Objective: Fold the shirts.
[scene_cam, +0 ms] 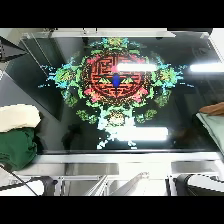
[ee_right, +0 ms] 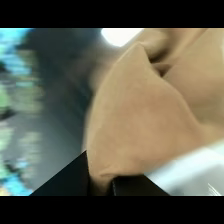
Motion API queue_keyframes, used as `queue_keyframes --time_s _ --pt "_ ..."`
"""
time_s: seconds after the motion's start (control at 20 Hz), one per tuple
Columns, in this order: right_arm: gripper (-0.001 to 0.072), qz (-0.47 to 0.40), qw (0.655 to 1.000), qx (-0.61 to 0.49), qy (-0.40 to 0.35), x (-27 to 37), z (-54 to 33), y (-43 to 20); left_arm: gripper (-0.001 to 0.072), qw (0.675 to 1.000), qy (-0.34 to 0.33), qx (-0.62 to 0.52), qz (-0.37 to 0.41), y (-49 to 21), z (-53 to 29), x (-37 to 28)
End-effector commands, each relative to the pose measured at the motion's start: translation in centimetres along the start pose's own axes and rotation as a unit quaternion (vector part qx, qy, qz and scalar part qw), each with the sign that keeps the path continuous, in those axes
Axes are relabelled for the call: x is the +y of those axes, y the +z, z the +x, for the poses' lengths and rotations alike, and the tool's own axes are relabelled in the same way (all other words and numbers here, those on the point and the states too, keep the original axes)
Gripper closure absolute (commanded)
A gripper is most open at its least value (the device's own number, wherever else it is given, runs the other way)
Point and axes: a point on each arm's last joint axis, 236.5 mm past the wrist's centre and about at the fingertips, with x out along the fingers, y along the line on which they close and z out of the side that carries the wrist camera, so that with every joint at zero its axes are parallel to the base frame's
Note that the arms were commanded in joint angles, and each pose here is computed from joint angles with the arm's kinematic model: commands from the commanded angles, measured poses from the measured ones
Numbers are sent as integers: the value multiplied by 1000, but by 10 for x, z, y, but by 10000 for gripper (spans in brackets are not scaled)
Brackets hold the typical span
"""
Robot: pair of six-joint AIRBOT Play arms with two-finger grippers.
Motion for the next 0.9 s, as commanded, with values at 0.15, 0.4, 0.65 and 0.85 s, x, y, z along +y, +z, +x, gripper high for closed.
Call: queue_keyframes --time_s 0.15,0.4,0.65,0.85 --pt "689 177 964 131 -150 -155 24 -95 684 1000 -13 12 16 -3 14 -16" --pt "5 274 935 180 -135 -193 41 -134 683 999 -20 16 24 -3 21 -24" --pt "263 267 952 147 -8 -145 52 -105 683 999 -11 -24 23 16 21 -21" --pt "688 161 951 50 260 -9 40 -29 684 998 -4 -52 23 29 20 -19"
